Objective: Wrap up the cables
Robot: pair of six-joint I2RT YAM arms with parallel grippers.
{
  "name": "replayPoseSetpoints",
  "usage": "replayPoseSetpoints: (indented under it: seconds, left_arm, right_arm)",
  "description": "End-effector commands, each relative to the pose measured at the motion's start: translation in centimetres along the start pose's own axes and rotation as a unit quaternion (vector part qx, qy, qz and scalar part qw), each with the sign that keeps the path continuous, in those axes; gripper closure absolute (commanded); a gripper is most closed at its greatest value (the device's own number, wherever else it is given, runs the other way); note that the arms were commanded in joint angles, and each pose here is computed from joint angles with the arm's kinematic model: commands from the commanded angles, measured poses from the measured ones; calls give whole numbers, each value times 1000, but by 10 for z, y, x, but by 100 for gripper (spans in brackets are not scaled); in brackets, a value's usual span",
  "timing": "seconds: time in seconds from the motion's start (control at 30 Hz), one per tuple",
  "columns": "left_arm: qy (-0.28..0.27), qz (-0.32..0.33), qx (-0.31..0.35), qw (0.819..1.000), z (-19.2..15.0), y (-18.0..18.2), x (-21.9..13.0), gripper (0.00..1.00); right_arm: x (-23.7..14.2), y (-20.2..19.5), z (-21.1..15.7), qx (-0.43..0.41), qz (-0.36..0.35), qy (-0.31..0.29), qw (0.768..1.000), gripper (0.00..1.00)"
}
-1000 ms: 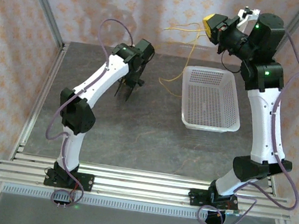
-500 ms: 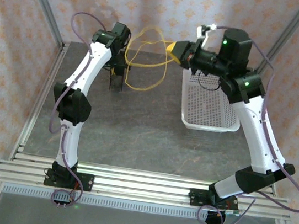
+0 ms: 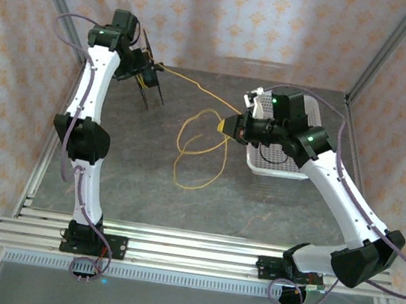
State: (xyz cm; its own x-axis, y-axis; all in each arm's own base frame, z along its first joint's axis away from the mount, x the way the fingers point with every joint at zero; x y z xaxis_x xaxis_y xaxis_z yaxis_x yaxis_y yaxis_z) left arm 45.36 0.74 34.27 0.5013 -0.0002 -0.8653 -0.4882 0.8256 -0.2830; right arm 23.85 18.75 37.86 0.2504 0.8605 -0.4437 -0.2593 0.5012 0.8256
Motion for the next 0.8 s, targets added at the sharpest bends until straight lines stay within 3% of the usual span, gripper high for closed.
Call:
replayPoseSetpoints:
  seconds: [0.0, 0.3, 0.53, 0.77]
  left_arm:
    - [-75, -38, -81, 993, 34, 12, -22, 100]
    - [-122, -137, -77, 980, 35, 2, -72, 100]
    - [-163, -185, -53, 968, 27, 1, -121, 100]
    - [-177, -232, -18, 956, 15, -3, -148, 100]
  right_arm:
    - [-9, -11, -11, -37, -59, -19, 997, 100]
    - [40, -73, -21, -32, -144, 18, 989, 100]
    - [79, -123, -9, -3, -277, 43, 960, 100]
    - [113, -82, -28, -90, -194, 56, 975, 100]
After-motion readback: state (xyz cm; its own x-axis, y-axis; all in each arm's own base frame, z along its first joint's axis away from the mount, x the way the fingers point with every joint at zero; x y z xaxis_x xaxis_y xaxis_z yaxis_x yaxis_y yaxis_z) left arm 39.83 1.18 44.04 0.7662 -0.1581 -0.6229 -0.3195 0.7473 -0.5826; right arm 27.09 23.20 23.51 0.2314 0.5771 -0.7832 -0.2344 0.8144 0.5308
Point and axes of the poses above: each hand's point on the last joint's axis, 136 mm out from that joint toward the fingers, its own x axis out along the fingers, its own y axis along the line the jaws close on, z = x × y, the point moved 10 cm from there along -x, back along the fingers, and after that the axes turned 2 degrees about x, right-handed, at the moved point
